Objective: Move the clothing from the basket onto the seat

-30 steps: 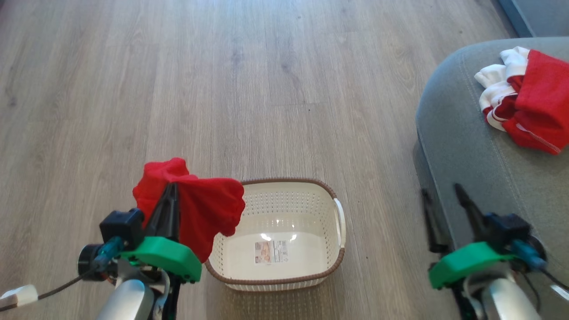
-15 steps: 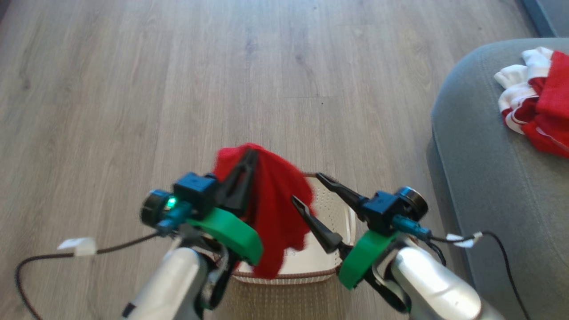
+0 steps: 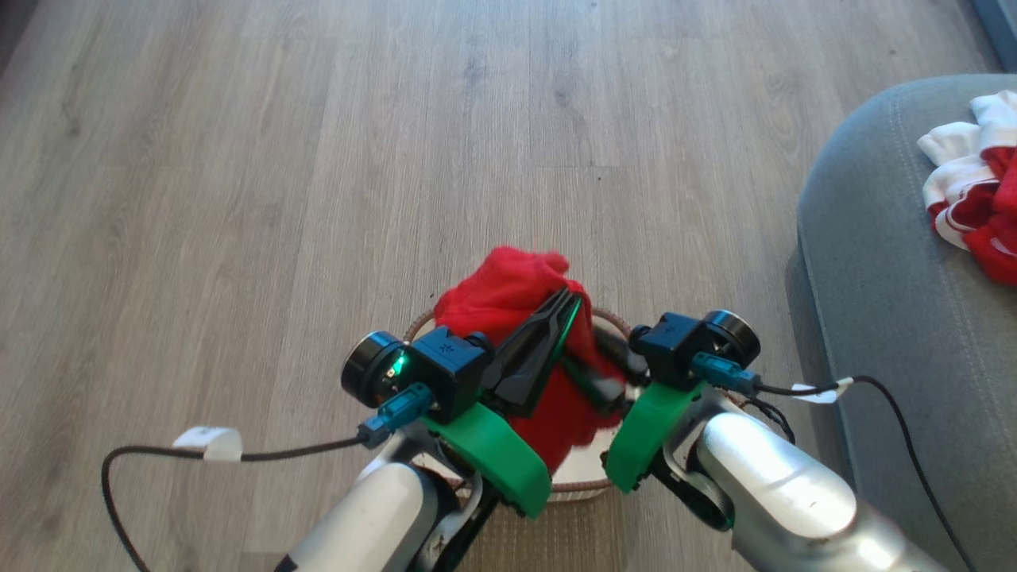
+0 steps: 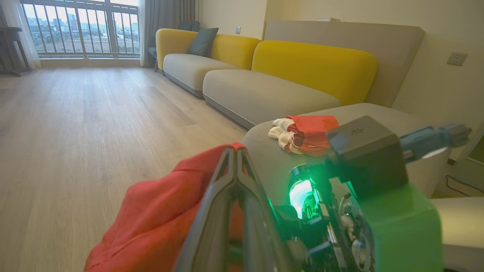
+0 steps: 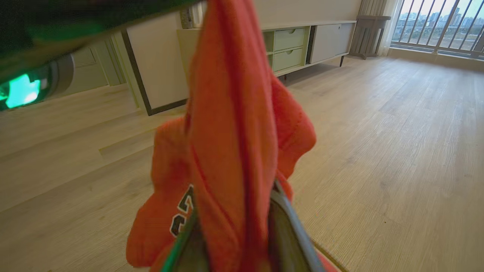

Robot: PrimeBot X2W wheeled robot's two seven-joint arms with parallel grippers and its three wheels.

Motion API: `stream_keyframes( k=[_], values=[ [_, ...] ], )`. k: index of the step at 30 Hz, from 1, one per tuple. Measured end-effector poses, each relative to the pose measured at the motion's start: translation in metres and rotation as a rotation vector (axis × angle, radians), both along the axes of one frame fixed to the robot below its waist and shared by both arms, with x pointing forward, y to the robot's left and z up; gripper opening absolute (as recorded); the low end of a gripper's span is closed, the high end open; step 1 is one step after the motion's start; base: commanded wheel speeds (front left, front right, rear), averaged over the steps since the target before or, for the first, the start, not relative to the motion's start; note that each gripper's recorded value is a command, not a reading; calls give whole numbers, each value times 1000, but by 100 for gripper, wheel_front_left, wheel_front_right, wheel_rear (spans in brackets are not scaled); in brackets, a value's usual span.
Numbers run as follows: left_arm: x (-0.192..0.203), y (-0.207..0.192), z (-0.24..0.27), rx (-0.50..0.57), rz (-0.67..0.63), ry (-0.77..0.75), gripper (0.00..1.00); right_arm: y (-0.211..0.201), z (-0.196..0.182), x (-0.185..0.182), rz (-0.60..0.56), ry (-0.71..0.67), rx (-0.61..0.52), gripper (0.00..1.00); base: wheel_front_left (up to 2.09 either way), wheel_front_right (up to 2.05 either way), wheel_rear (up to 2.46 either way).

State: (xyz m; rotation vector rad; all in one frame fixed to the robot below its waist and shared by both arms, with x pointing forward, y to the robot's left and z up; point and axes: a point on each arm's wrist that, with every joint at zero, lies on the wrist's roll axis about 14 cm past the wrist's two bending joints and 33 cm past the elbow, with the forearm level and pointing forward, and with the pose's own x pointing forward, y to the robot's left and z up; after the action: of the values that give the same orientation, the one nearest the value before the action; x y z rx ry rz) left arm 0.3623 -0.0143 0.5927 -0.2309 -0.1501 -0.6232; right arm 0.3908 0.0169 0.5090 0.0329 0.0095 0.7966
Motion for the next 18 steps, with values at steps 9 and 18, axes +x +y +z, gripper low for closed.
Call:
stream_keyframes(
  k=[9,18],
  values=[
    [11,4,-11,7,22,26,100,-21,5,17,-83,11,46,0,0,0,0],
    [21,-17,-51,38,-34,89,100,-90,24,36,-275,-49,69,0,0,0,0]
  ],
)
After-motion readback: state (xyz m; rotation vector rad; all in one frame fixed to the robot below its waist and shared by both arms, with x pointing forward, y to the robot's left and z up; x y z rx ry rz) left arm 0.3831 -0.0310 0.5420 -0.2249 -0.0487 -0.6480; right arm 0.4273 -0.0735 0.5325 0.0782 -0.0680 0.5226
